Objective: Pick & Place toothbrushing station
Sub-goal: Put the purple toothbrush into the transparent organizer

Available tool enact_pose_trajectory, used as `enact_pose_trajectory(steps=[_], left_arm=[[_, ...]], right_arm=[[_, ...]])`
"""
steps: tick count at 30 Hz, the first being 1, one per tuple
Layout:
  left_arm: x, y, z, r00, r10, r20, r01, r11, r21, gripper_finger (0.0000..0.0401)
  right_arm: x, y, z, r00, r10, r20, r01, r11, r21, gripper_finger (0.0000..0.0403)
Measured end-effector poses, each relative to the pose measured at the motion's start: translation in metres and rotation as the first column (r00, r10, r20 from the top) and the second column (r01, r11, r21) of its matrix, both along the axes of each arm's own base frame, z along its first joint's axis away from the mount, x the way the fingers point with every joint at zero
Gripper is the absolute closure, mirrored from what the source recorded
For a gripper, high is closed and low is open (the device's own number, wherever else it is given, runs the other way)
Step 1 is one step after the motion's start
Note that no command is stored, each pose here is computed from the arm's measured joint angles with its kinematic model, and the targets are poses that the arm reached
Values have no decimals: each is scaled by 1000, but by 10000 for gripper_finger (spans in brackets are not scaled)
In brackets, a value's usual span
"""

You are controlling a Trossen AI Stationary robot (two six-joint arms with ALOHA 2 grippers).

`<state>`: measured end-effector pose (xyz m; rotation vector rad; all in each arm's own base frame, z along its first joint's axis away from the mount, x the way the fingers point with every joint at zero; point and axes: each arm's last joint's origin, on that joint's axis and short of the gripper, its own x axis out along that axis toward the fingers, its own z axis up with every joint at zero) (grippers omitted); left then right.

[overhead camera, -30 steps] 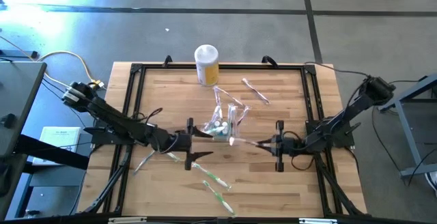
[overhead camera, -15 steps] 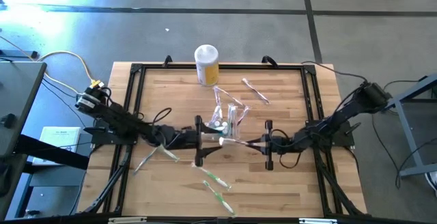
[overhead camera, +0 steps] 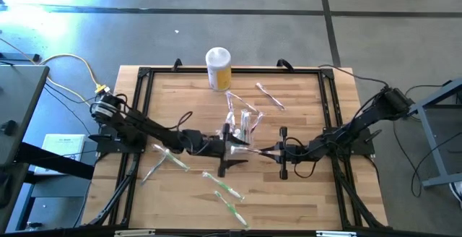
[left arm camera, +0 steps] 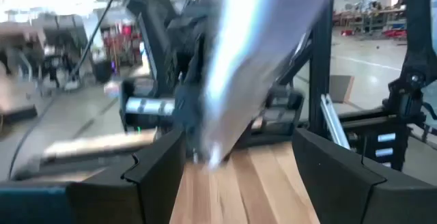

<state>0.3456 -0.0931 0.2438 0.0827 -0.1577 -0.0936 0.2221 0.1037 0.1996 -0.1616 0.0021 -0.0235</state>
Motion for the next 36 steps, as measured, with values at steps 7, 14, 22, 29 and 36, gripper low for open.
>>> enact_pose_trajectory(steps=[7,14,22,29,36], left_arm=[[7,-3,7,999,22,28,-23,999,23,139],[6,-4,7,987,162,21,-162,987,5,139],[5,-6,7,984,178,24,-179,983,50,164],[4,-8,6,980,200,14,-201,975,94,283],[5,-9,2,987,162,-18,-159,981,112,384]], right_arm=[[0,0,-1,1000,-2,-11,2,1000,2,385],[0,0,-3,1000,-3,-24,2,1000,-4,385],[0,0,-3,999,-3,-32,2,1000,-7,385],[0,0,-4,999,-6,-40,6,1000,4,385],[0,0,-7,998,-6,-64,7,1000,17,366]])
